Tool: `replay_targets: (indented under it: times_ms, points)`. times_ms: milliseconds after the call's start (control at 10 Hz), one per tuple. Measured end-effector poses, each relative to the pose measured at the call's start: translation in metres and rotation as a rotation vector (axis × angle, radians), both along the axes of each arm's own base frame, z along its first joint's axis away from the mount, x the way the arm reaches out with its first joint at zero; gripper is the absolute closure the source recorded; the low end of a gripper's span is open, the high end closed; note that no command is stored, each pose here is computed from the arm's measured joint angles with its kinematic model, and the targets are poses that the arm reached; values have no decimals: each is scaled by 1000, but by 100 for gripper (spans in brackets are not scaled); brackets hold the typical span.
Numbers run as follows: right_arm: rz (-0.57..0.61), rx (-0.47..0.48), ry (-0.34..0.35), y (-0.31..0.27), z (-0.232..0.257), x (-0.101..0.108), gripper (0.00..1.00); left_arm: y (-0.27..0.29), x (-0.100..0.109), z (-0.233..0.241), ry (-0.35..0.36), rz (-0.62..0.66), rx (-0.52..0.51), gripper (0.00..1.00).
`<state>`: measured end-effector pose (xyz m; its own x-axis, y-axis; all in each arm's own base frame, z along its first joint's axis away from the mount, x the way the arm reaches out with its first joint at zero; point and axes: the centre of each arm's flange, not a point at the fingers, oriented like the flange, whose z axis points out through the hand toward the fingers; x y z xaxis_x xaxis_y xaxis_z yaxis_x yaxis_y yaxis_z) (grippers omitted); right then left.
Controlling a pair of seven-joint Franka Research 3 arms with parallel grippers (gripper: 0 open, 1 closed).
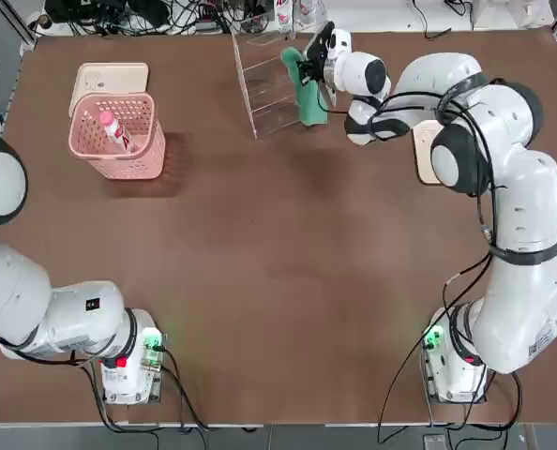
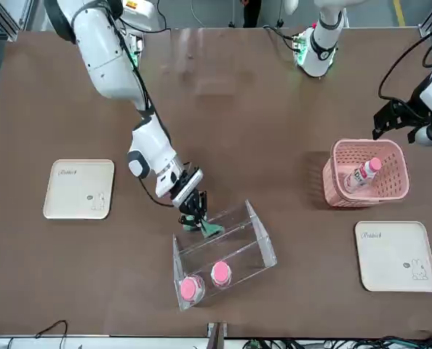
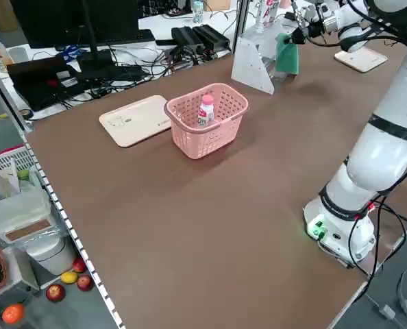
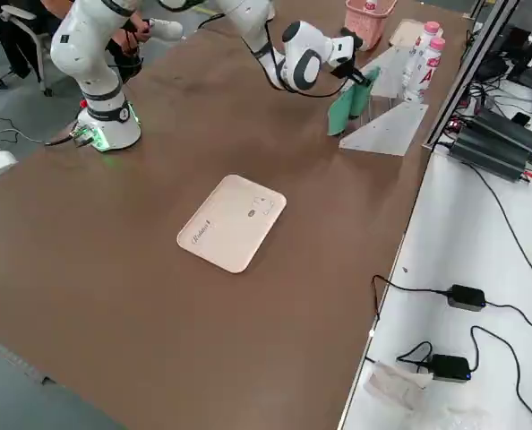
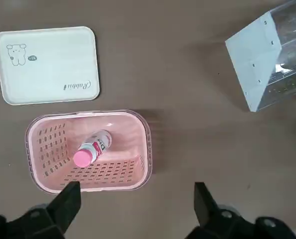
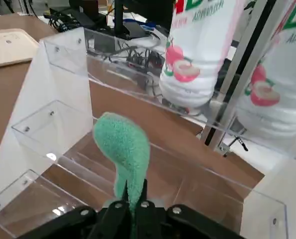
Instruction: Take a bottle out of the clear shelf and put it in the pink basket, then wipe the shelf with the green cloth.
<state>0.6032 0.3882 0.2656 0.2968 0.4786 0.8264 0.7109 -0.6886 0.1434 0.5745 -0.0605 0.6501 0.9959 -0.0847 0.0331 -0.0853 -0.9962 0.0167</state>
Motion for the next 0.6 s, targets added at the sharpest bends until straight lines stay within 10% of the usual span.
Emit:
replay_targets:
  times_ms: [600]
  points:
    - [-18, 104, 32, 69, 1, -20, 98, 1, 0, 0, 0, 2, 0, 0]
